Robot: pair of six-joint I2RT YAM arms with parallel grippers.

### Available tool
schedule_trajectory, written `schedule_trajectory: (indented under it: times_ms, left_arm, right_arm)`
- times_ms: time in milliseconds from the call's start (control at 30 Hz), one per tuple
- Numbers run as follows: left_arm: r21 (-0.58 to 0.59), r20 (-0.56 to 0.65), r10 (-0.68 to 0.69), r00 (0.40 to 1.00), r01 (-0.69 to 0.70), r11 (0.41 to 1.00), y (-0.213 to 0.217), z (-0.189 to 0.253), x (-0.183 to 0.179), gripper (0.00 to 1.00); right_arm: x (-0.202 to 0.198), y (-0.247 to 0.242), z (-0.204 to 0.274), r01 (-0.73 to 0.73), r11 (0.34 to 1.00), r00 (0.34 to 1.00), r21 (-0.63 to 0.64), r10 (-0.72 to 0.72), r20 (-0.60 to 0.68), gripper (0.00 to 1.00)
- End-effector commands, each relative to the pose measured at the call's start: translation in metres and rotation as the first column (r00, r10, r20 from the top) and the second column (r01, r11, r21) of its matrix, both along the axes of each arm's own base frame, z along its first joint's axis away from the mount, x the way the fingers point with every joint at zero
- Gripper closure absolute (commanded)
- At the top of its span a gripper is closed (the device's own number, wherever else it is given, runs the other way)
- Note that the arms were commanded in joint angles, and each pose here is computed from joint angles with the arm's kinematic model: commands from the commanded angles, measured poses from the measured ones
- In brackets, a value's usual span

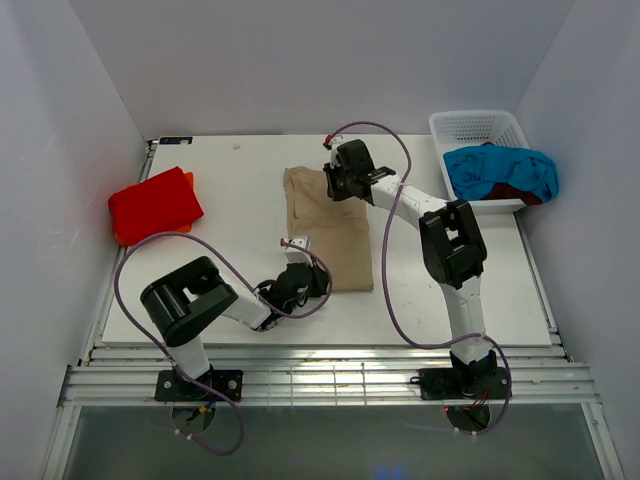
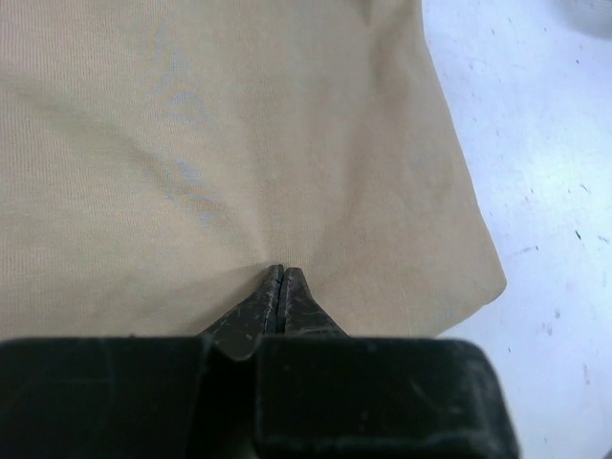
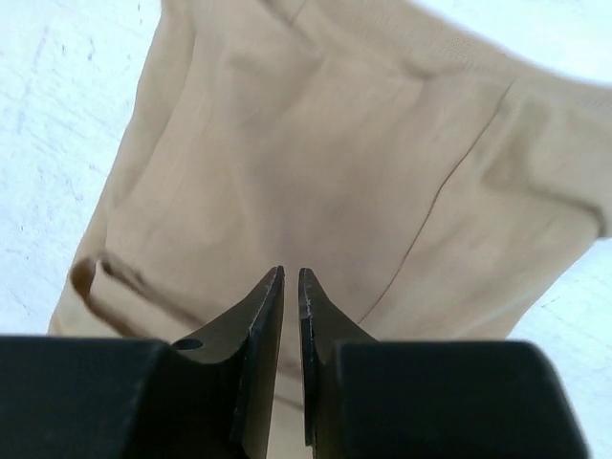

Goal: Fold and stack the t-shirts
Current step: Fold the tshirt

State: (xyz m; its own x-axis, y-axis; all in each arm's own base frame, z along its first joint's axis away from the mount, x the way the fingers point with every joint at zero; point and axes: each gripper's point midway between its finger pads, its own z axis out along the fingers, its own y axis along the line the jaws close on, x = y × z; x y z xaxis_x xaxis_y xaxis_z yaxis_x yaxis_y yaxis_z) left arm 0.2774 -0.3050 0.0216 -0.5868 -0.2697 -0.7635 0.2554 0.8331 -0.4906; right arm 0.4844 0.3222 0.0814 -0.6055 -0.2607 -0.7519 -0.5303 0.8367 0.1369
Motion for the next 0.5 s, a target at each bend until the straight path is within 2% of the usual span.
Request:
schedule_trajectory:
  times_ms: [0,67,133,167,200,333,400,433,467]
  left_arm:
    - [0.164,-0.175,-0.012,0.985,0.041,0.986,0.031,-0.057,-0.049,1.00]
    - [0.160,-0.165,-0.027,0.986,0.053,0.986,0.027,-0.053,-0.054,1.00]
    - [0.143,-0.111,-0.048,0.993,0.064,0.988,0.016,-0.034,-0.048,1.00]
    - [0.142,-0.087,-0.057,0.995,0.069,0.987,0.011,-0.026,-0.045,1.00]
    - [0.138,-0.058,-0.062,0.996,0.069,0.988,0.007,-0.015,-0.040,1.00]
    - [0.161,0.077,-0.073,0.994,0.060,0.985,-0.008,0.040,-0.017,1.00]
    - [0.128,0.152,-0.035,0.988,0.016,0.992,-0.012,0.083,-0.004,0.98]
    - [0.152,0.159,-0.027,0.987,0.003,0.988,-0.007,0.089,-0.004,0.92]
    - [0.122,0.196,0.013,0.980,-0.037,0.992,-0.001,0.113,-0.001,0.71]
  right_arm:
    - [0.007,-0.007,0.048,0.013,1.000,0.997,0.002,-0.013,0.080,0.82]
    - [-0.004,-0.014,0.051,0.015,1.000,0.998,-0.006,-0.015,0.066,0.82]
    - [-0.017,-0.020,0.079,0.015,1.000,0.995,0.018,-0.016,0.096,0.79]
    - [-0.027,-0.033,0.067,0.042,0.999,0.996,-0.015,-0.041,0.076,0.78]
    - [-0.036,-0.040,0.088,0.056,0.998,0.993,0.003,-0.056,0.101,0.77]
    - [-0.078,-0.074,0.088,0.125,0.992,0.991,-0.029,-0.123,0.059,0.69]
    - [-0.109,-0.091,0.074,0.144,0.989,0.990,-0.045,-0.144,0.010,0.64]
    - [-0.121,-0.091,0.070,0.149,0.989,0.989,-0.021,-0.150,-0.015,0.57]
    - [-0.133,-0.091,0.065,0.144,0.989,0.989,-0.011,-0.145,-0.033,0.56]
